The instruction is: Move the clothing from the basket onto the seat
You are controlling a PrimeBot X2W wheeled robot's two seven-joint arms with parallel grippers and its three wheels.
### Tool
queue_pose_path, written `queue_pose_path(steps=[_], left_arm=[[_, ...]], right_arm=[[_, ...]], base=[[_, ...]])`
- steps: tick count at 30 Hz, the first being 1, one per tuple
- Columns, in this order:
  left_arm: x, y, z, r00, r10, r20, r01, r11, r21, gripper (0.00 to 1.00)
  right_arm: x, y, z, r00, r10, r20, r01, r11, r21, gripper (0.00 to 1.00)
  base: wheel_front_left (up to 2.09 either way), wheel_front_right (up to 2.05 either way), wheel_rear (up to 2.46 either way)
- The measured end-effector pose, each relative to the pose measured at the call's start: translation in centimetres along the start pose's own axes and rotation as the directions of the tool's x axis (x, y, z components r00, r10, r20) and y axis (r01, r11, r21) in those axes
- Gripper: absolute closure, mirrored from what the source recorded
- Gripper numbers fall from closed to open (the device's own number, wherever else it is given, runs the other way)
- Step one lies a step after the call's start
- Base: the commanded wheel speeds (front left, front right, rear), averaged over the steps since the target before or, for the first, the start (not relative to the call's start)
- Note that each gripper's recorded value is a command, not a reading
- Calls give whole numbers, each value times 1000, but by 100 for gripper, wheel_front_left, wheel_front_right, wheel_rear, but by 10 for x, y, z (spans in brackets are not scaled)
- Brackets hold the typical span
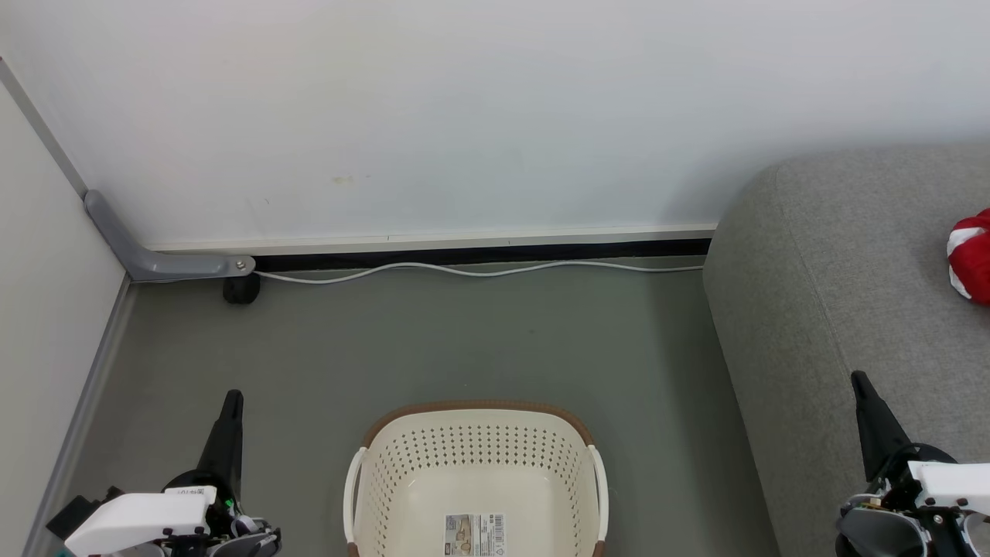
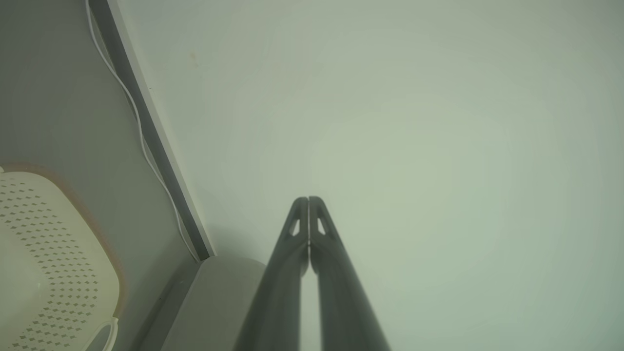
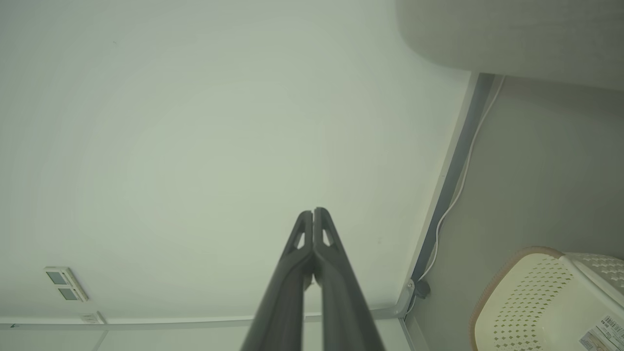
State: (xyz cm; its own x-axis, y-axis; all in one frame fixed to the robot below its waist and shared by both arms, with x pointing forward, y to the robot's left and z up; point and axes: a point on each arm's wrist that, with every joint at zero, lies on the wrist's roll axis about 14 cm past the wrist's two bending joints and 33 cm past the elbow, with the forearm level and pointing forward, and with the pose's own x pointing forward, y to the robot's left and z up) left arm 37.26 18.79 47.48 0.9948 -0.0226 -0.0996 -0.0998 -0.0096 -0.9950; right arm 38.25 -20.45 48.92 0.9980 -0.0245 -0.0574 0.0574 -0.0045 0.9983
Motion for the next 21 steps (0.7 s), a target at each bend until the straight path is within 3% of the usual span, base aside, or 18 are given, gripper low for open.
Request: queue_pose_path(steps=[21], left_arm=[[0, 0, 0, 1000, 0, 0, 0, 1000, 0, 100]], right_arm=[[0, 0, 0, 1000, 0, 1, 0, 1000, 0, 100]], base=[[0, 0, 0]])
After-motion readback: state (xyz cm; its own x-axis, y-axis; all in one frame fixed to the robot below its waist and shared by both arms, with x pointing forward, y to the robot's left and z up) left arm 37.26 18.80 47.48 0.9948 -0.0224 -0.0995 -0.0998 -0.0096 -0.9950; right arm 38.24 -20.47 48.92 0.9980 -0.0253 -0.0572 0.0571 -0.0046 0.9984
